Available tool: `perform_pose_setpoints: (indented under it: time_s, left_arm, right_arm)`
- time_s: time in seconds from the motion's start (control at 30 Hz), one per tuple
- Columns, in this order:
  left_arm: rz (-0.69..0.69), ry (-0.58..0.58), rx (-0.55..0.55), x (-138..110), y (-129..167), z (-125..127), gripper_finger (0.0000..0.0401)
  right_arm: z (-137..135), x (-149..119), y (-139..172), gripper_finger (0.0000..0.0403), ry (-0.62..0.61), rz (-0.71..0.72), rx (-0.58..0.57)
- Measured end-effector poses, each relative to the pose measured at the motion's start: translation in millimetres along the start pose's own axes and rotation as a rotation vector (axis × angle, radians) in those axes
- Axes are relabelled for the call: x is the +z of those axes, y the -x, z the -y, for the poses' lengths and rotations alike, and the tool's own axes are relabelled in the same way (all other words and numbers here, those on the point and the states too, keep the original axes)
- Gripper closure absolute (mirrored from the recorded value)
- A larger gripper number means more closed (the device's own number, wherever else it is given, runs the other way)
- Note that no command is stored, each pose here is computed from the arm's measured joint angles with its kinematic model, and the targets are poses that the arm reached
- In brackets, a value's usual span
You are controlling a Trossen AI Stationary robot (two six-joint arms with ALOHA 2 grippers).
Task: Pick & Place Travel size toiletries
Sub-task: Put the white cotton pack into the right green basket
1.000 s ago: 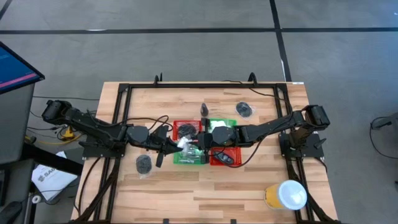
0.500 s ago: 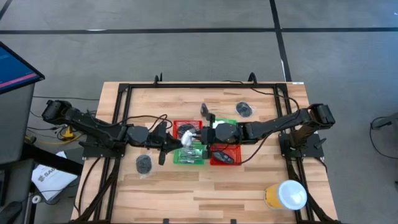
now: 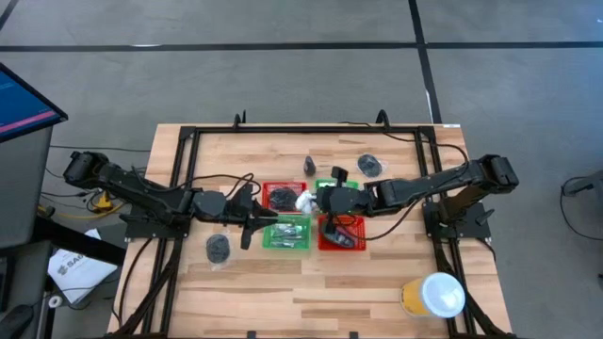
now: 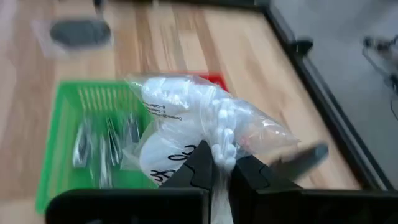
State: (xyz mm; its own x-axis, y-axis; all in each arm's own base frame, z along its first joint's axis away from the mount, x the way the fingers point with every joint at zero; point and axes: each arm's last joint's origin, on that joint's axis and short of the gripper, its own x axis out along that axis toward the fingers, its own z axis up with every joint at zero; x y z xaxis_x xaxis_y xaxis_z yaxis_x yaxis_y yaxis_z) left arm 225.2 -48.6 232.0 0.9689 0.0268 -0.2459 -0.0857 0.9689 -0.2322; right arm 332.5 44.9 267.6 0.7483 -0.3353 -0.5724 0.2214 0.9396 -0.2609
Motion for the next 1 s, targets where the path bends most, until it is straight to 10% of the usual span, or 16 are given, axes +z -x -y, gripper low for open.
perform_pose_setpoints:
  time_s: [1.0]
  left_arm:
    - [0.002,0.001,0.000,0,0,0,0.0320]
  right_arm:
    - [17,-55,-10,0.0384,-0.174,-0.379,-0.231]
